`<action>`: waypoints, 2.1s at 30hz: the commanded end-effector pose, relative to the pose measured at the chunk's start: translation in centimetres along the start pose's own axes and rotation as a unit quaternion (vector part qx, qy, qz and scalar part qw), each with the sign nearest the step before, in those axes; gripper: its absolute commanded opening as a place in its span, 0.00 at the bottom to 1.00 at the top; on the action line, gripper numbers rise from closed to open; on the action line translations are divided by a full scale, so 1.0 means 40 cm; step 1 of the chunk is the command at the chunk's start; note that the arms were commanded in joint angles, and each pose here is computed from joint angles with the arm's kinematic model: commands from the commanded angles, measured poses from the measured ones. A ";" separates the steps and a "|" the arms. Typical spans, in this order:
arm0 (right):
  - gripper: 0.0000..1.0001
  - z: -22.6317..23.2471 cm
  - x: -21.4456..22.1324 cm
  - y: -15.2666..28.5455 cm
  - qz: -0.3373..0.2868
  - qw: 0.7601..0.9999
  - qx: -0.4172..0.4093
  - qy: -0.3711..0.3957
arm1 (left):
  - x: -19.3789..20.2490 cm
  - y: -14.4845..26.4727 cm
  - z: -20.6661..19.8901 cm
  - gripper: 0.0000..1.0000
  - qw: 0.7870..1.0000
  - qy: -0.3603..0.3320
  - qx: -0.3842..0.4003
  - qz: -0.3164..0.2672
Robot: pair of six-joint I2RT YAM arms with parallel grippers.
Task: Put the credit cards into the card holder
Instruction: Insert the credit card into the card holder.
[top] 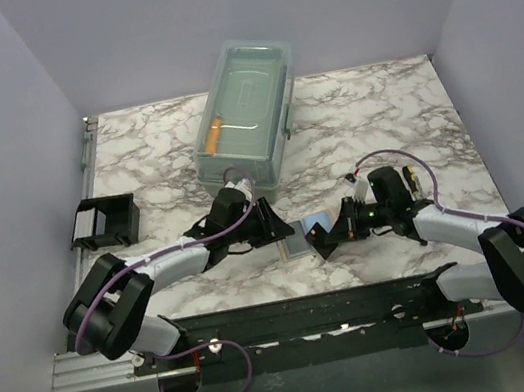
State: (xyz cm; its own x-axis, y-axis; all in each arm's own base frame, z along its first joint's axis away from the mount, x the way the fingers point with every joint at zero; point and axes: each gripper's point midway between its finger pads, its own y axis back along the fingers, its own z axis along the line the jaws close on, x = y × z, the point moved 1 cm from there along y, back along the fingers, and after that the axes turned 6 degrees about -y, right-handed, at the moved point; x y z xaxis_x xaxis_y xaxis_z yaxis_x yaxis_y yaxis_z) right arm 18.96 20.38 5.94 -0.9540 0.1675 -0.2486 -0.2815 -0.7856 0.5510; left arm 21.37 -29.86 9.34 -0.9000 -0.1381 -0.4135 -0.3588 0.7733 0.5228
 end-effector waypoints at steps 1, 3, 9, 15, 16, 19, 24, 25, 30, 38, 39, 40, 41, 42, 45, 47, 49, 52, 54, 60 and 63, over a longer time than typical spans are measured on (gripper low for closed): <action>0.00 0.005 -0.016 0.001 -0.007 1.000 -0.010 0.026 | 0.008 -0.033 0.044 0.46 0.999 0.005 -0.049 -0.004; 0.00 0.008 -0.019 0.001 -0.009 1.000 -0.011 0.028 | 0.021 -0.043 0.064 0.47 0.998 0.015 -0.064 0.005; 0.00 -0.003 -0.011 -0.010 0.002 1.000 -0.014 0.019 | 0.047 -0.062 0.118 0.47 0.992 0.033 -0.119 0.026; 0.00 -0.006 -0.008 -0.019 0.010 1.000 -0.020 0.017 | 0.051 -0.062 0.137 0.43 0.989 0.035 -0.144 0.020; 0.00 -0.005 -0.009 -0.020 0.009 1.000 -0.022 0.018 | 0.055 -0.062 0.141 0.43 0.988 0.036 -0.148 0.022; 0.00 -0.008 -0.014 -0.024 0.004 1.000 -0.020 0.012 | 0.064 -0.063 0.156 0.39 0.986 0.041 -0.159 0.028; 0.00 -0.020 -0.025 -0.040 -0.008 1.000 -0.019 0.002 | 0.078 -0.067 0.169 0.34 0.984 0.045 -0.167 0.035; 0.00 -0.022 -0.028 -0.044 -0.010 1.000 -0.020 0.001 | 0.078 -0.067 0.168 0.34 0.984 0.045 -0.167 0.035; 0.00 -0.025 -0.050 -0.060 -0.029 0.999 -0.026 0.003 | 0.085 -0.069 0.167 0.31 0.984 0.046 -0.166 0.039; 0.00 -0.032 -0.082 -0.078 -0.057 0.998 -0.030 0.006 | 0.096 -0.064 0.171 0.30 0.984 0.049 -0.168 0.042; 0.00 -0.034 -0.079 -0.081 -0.058 0.998 -0.033 0.004 | 0.097 -0.065 0.170 0.30 0.984 0.048 -0.168 0.043; 0.00 -0.036 -0.080 -0.083 -0.059 0.998 -0.034 0.004 | 0.097 -0.065 0.169 0.29 0.984 0.048 -0.167 0.043; 0.00 -0.038 -0.081 -0.085 -0.060 0.998 -0.035 0.003 | 0.099 -0.065 0.170 0.29 0.984 0.048 -0.168 0.043; 0.00 -0.037 -0.081 -0.087 -0.061 0.997 -0.039 0.002 | 0.100 -0.065 0.170 0.29 0.984 0.048 -0.168 0.043; 0.00 -0.033 -0.080 -0.092 -0.064 0.997 -0.053 0.000 | 0.102 -0.066 0.169 0.28 0.984 0.048 -0.167 0.045; 0.00 -0.029 -0.077 -0.094 -0.066 0.996 -0.064 -0.005 | 0.103 -0.067 0.166 0.28 0.984 0.048 -0.166 0.046; 0.00 -0.029 -0.070 -0.095 -0.064 0.995 -0.071 -0.013 | 0.103 -0.066 0.165 0.28 0.984 0.048 -0.165 0.045; 0.00 -0.031 -0.061 -0.087 -0.070 0.995 -0.071 -0.026 | 0.102 -0.063 0.165 0.27 0.984 0.048 -0.167 0.042; 0.00 -0.039 -0.058 -0.081 -0.084 0.994 -0.063 -0.036 | 0.102 -0.061 0.167 0.27 0.984 0.048 -0.168 0.041; 0.00 -0.048 -0.057 -0.075 -0.104 0.991 -0.062 -0.052 | 0.103 -0.057 0.166 0.25 0.984 0.053 -0.166 0.037; 0.00 -0.041 -0.060 -0.082 -0.103 0.990 -0.076 -0.053 | 0.106 -0.059 0.162 0.25 0.985 0.057 -0.160 0.039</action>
State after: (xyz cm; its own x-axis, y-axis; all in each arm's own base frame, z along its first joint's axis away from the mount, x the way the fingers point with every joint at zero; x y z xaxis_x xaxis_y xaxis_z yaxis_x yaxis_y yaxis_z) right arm 21.44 21.65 3.43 -0.9069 0.3472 -0.2388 -0.4171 -0.8201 0.3918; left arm 21.69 -29.30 3.58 -0.9272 -0.1879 -0.3241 -0.3698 0.5979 0.7112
